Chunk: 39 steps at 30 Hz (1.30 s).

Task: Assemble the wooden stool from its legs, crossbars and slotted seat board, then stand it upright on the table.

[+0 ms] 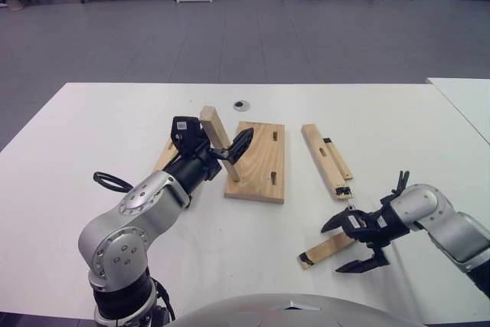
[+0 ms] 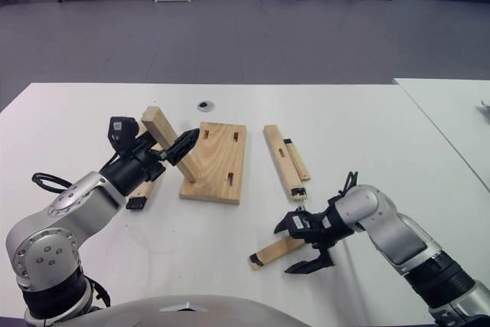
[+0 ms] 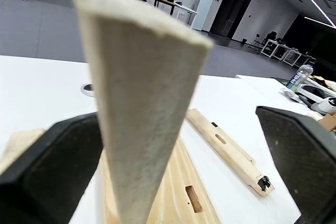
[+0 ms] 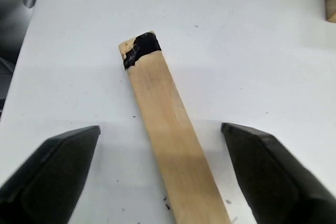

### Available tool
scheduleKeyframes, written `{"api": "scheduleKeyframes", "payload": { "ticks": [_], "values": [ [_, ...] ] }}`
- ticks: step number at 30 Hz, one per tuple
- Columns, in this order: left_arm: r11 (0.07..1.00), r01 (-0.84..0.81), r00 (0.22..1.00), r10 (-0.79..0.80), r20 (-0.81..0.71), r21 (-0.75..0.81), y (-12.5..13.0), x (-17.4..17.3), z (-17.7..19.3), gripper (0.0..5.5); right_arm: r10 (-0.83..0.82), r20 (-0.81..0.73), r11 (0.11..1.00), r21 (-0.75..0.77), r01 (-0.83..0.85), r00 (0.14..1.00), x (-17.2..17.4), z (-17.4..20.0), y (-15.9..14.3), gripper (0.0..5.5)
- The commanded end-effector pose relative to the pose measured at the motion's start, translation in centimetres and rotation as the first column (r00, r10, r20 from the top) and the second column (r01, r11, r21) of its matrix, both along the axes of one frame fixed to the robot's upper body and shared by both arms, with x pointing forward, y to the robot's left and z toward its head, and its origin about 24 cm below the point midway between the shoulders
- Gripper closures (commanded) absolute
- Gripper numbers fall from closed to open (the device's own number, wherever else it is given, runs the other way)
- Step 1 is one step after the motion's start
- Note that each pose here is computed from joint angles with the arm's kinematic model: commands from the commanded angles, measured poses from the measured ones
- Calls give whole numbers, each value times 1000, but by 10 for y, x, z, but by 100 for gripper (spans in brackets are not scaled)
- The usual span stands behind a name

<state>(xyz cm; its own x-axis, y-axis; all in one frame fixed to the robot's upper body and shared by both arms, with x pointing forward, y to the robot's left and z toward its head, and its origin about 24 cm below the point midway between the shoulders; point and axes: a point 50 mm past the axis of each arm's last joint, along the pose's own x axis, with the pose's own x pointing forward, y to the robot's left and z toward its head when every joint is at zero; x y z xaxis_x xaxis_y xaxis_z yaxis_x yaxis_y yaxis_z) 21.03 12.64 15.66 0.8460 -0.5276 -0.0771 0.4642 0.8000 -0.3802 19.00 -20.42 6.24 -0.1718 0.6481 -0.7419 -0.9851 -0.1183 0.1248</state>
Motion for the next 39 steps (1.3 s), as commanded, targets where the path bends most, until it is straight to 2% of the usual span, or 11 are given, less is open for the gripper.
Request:
{"api": "scheduleKeyframes", "payload": {
  "ticks": [1,7,10,14,18,21,25,29,31,35,39],
  "values": [
    [997,10,1000,-12,-28,-78,-1,4,2,51,-5,78,996,-84,11,997,11,-11,-7,191],
    [983,51,998,-55,-13,-177,1,-2,19,51,-103,147,995,16,102,984,22,-12,-4,308],
    [994,56,998,-55,14,-94,9,-3,27,51,-148,63,987,67,144,987,13,-11,-3,349],
    [1000,24,997,-23,78,-16,37,3,44,51,-190,25,976,114,186,982,10,-9,-1,417],
    [992,115,978,-105,180,-45,56,-3,72,51,-302,92,921,285,265,949,25,22,3,419],
    [992,94,965,-69,252,-88,66,2,91,51,-501,196,785,514,347,843,51,60,4,419],
    [971,128,932,-48,358,-204,41,18,113,51,-701,402,615,759,214,589,89,119,42,419],
    [943,181,919,-61,389,-280,3,41,119,51,-775,511,555,832,14,371,104,156,85,419],
    [939,189,922,-68,381,-289,-7,52,115,51,-798,521,529,846,-60,304,104,166,95,419],
    [924,255,901,-119,416,-287,-18,55,117,51,-805,518,505,854,-126,290,100,174,100,419],
    [914,287,880,-133,457,-287,-24,56,119,119,-796,491,469,870,-152,355,93,174,109,419]
  ]
}}
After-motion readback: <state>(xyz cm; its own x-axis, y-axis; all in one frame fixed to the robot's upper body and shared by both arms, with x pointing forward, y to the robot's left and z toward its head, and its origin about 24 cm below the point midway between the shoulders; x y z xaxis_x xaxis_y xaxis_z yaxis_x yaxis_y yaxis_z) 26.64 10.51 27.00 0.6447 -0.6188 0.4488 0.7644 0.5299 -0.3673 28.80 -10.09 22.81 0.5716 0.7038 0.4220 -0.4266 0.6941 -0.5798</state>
